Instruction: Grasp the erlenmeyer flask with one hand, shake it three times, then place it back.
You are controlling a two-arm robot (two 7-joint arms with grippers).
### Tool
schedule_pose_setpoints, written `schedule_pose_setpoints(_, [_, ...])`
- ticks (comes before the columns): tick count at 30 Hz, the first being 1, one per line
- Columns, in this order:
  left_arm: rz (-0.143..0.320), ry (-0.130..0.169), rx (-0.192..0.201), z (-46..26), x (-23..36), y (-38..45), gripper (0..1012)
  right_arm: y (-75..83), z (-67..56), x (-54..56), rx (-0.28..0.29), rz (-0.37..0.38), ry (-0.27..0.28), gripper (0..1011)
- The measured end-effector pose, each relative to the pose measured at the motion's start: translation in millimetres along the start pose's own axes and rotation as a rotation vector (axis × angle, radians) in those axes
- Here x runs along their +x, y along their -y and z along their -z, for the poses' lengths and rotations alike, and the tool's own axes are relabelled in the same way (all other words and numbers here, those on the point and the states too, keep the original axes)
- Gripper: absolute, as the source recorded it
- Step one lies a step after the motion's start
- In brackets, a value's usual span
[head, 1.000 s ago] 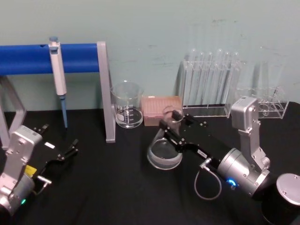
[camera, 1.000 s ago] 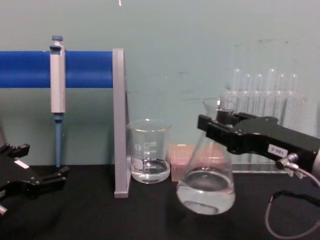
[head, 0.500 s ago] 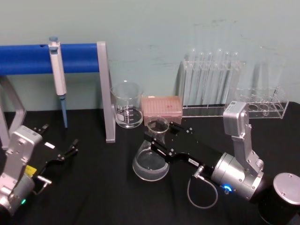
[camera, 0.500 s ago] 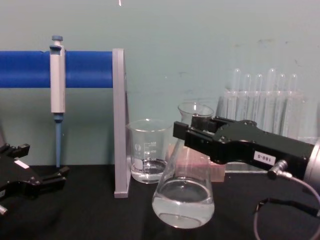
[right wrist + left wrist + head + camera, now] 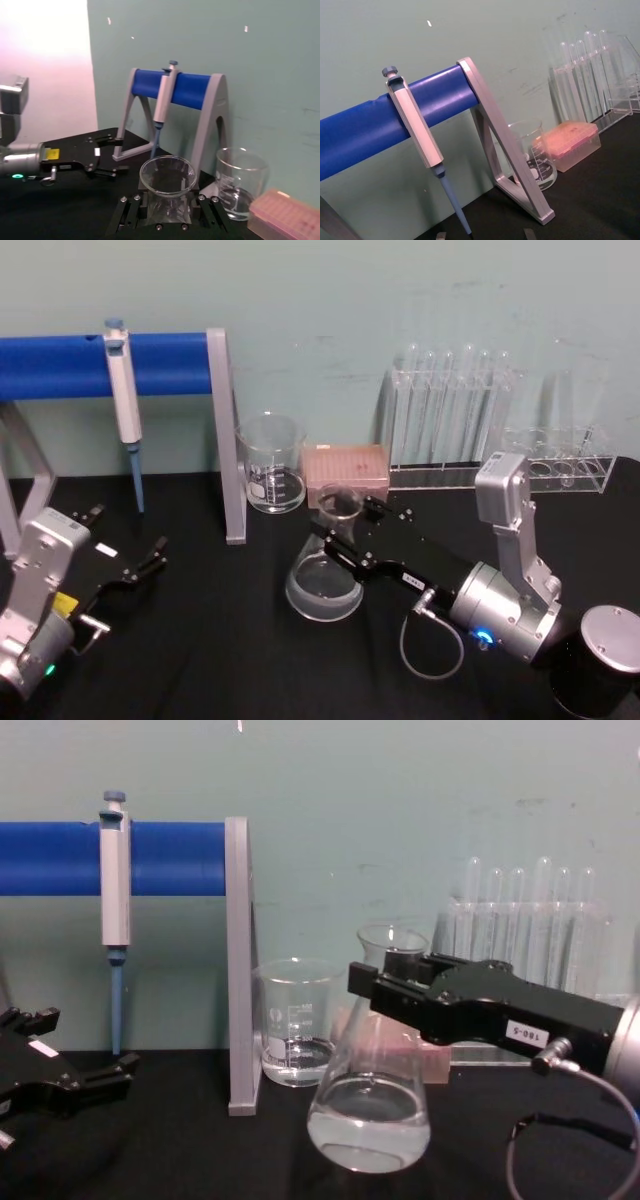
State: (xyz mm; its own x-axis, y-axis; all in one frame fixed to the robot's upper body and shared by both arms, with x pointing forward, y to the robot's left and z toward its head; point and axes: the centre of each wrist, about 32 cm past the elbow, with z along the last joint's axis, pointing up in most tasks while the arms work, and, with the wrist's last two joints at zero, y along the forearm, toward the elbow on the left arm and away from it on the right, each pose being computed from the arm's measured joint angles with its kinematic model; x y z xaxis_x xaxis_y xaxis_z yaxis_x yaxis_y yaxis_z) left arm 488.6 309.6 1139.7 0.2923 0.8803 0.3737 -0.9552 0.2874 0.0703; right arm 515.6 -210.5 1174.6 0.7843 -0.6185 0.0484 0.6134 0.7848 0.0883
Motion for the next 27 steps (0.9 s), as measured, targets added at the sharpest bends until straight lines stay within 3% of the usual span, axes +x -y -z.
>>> schedule_pose_setpoints(6, [0.0, 0.0, 0.0, 0.0, 0.0, 0.0, 1001, 2.1, 0.1, 3.0, 0.004, 0.06, 0.006, 456])
schedule_pose_setpoints(12, [0.0, 0.0, 0.0, 0.0, 0.0, 0.0, 1001, 8.6, -0.1, 10.4, 0.006, 0.174, 0.016, 456])
schedule_pose_setpoints(19, [0.0, 0.0, 0.0, 0.0, 0.0, 0.0, 1001, 25.3, -2.3, 27.3, -0.001, 0.346, 0.042, 456])
schedule_pose_setpoints(27, [0.0, 0.0, 0.0, 0.0, 0.0, 0.0, 1001, 43.6, -3.7, 36.5, -0.018, 0.484, 0.066, 456])
